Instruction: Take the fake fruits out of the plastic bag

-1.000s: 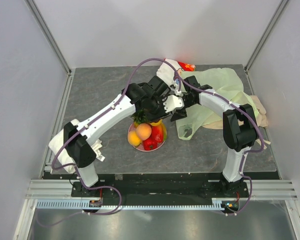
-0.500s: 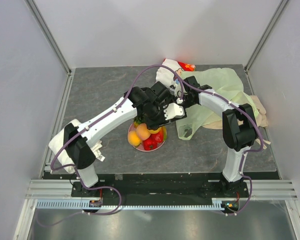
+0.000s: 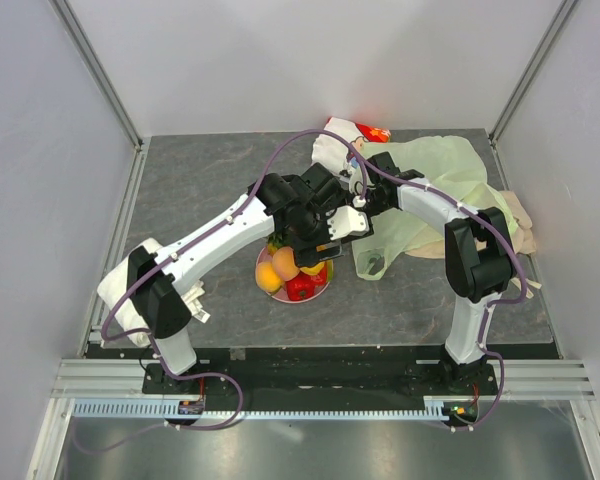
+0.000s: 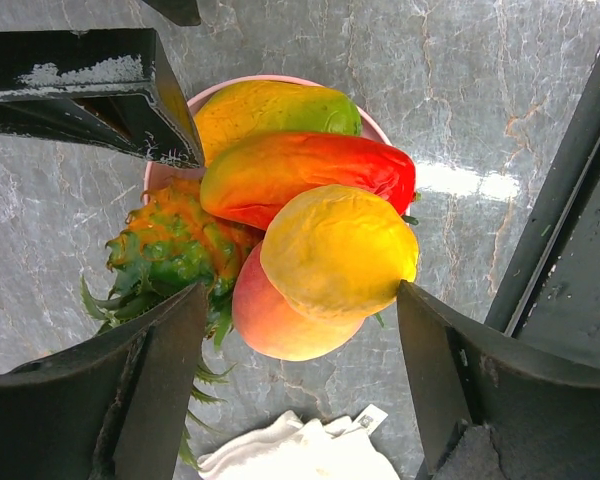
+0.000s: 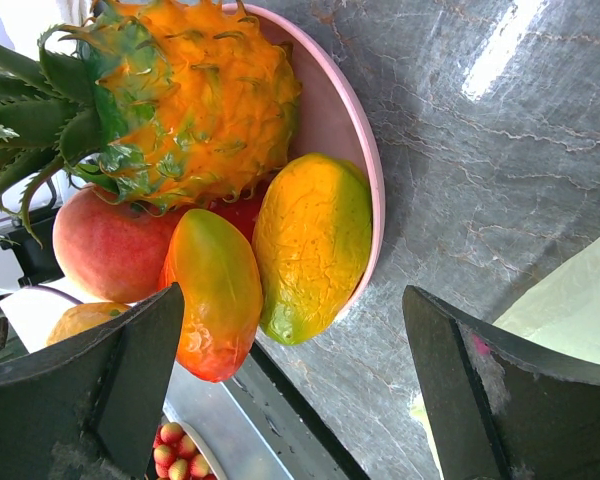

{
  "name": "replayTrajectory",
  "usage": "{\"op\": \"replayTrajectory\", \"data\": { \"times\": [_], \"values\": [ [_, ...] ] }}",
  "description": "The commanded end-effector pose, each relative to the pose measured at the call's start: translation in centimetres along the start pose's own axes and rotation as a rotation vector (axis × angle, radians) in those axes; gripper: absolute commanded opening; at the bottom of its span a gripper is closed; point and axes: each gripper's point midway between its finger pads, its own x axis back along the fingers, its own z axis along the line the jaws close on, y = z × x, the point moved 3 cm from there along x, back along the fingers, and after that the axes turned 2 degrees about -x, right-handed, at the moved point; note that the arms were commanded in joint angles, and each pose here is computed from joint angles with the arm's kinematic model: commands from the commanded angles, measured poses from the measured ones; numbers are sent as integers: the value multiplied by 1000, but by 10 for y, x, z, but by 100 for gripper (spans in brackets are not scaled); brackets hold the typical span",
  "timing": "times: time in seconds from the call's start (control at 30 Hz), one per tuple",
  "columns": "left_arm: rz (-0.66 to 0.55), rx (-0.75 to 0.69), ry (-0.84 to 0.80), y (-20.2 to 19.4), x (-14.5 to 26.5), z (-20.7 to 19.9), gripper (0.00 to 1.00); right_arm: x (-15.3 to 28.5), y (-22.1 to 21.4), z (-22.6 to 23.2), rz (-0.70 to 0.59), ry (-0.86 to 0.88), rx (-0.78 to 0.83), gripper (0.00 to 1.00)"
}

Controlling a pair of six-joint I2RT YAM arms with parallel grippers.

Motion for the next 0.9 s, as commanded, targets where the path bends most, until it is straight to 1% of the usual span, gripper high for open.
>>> {"op": "replayTrajectory", "data": {
  "times": [0.0,0.1,0.27,0.4,0.43,0.87],
  "values": [
    [-22,-22,39,8,7,7,83,0,11,9,-22,29,22,98],
    [-39,-45,24,10,10,6,82,-1,11,8,-22,28,20,98],
    [-24,-64,-28,4,2,-3,81,-1,12,7,-22,27,15,98],
    [-25,-70,-45,6,0,-3,70,-2,13,7,-23,23,16,98],
    [-29,-68,-40,7,1,-2,69,-2,13,7,-24,24,16,98],
    [3,-38,67,3,6,26,69,-2,16,7,-28,20,20,98]
  ]
}}
